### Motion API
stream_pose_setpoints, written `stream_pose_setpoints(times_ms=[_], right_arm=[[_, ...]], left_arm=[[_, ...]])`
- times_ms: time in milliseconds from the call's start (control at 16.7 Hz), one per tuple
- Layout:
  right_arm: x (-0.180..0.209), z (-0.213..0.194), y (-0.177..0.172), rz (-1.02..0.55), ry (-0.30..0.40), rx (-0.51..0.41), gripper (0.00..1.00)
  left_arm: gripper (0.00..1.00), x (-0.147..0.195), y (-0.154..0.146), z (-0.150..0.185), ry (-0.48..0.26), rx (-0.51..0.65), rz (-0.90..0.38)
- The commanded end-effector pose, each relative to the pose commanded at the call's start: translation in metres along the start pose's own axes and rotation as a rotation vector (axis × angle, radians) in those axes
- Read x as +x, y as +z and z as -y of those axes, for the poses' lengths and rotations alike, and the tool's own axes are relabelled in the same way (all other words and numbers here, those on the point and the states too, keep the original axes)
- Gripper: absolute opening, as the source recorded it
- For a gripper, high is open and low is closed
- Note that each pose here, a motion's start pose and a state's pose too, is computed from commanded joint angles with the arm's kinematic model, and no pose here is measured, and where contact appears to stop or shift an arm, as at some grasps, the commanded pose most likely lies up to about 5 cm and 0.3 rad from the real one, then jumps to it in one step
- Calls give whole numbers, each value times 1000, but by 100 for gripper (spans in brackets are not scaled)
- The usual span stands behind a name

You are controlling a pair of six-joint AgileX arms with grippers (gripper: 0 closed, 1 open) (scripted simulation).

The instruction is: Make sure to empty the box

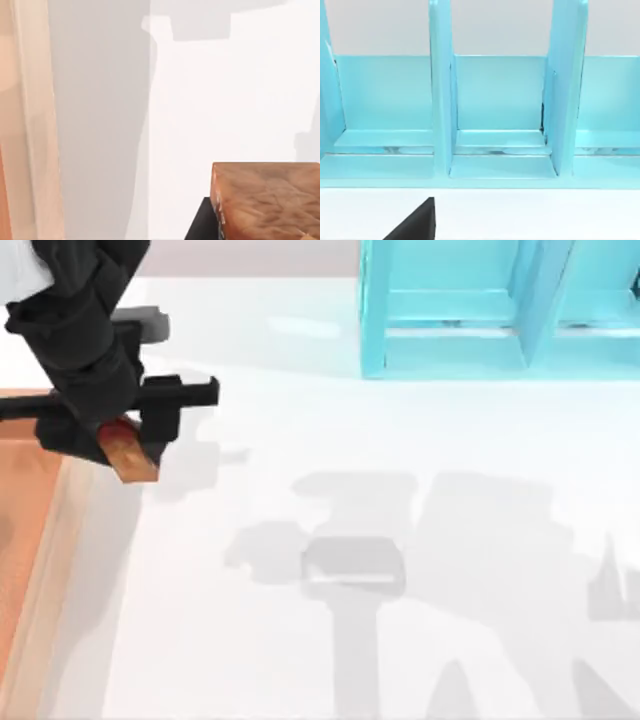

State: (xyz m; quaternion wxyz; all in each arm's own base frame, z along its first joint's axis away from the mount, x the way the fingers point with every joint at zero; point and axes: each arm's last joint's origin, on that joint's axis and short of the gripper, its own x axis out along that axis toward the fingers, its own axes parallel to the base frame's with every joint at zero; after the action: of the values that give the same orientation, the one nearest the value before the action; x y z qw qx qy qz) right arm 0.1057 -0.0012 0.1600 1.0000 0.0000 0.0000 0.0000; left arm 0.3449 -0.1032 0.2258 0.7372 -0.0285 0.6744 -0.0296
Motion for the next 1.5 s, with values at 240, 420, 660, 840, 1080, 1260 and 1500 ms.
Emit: stream_pose_setpoints(times_ms=[240,420,660,840,1080,1260,1500], right_arm=[[0,0,0,0,0,0,100],[0,0,0,0,0,0,100],[0,0,0,0,0,0,100],[0,0,0,0,0,0,100],[0,0,0,0,0,0,100],[0,0,0,0,0,0,100],[0,0,0,0,0,0,100]], left_arm=[[0,49,-1,61,55,-12,-95],[0,61,-1,80,83,17,-92],[0,61,-1,79,83,20,-92],[0,69,-1,78,84,20,-93],[0,88,-3,78,82,21,-87],[0,103,-5,76,84,21,-90],[0,106,-5,76,84,22,-88]])
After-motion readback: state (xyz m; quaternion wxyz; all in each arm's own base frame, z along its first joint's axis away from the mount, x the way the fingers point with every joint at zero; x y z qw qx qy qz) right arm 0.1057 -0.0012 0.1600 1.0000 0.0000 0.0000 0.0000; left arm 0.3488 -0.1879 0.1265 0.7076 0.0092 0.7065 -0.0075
